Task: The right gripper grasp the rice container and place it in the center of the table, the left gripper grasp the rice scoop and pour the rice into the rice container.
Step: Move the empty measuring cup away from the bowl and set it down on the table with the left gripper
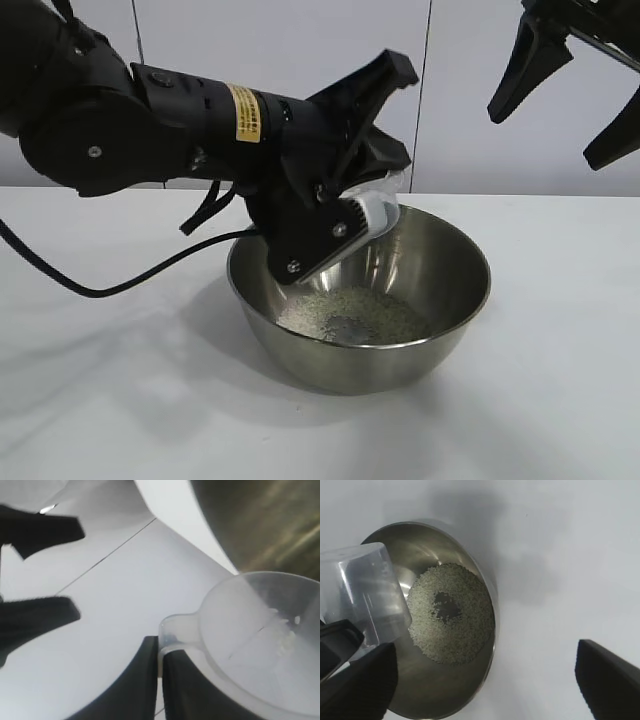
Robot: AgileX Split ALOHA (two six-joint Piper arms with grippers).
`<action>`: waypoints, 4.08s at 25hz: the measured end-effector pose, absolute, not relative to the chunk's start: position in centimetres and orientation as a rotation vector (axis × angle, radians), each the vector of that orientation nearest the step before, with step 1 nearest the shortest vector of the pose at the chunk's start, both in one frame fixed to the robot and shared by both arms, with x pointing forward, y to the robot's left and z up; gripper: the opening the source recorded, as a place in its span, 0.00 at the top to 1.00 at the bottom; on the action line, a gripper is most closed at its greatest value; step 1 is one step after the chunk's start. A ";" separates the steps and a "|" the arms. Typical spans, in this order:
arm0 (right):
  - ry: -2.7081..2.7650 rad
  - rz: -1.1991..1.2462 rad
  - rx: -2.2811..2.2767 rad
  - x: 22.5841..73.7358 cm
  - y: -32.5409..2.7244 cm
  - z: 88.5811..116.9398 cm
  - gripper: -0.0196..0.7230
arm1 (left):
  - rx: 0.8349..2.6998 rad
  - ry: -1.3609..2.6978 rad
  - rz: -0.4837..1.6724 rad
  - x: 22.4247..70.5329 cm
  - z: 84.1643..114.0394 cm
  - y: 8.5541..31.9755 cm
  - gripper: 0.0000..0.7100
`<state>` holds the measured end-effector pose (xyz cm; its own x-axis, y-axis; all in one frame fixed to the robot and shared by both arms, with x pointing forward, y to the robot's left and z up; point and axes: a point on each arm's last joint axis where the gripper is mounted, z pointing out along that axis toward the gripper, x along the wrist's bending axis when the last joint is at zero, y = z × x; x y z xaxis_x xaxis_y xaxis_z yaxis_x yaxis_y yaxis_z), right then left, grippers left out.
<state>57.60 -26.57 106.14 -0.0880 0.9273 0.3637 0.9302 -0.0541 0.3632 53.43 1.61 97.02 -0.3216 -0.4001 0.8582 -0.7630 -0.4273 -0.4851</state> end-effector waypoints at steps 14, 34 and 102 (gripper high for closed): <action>-2.160 -0.835 -2.119 57.6 -26.6 106.1 0.08 | 1.533 0.010 1.794 54.7 101.0 3.5 0.98; -2.162 -0.841 -2.123 57.7 -26.6 106.1 0.08 | 1.212 0.726 1.177 53.6 101.5 10.2 0.98; -2.171 -0.869 -2.143 57.9 -26.7 106.2 0.08 | 1.846 0.993 0.917 50.2 84.0 20.2 0.19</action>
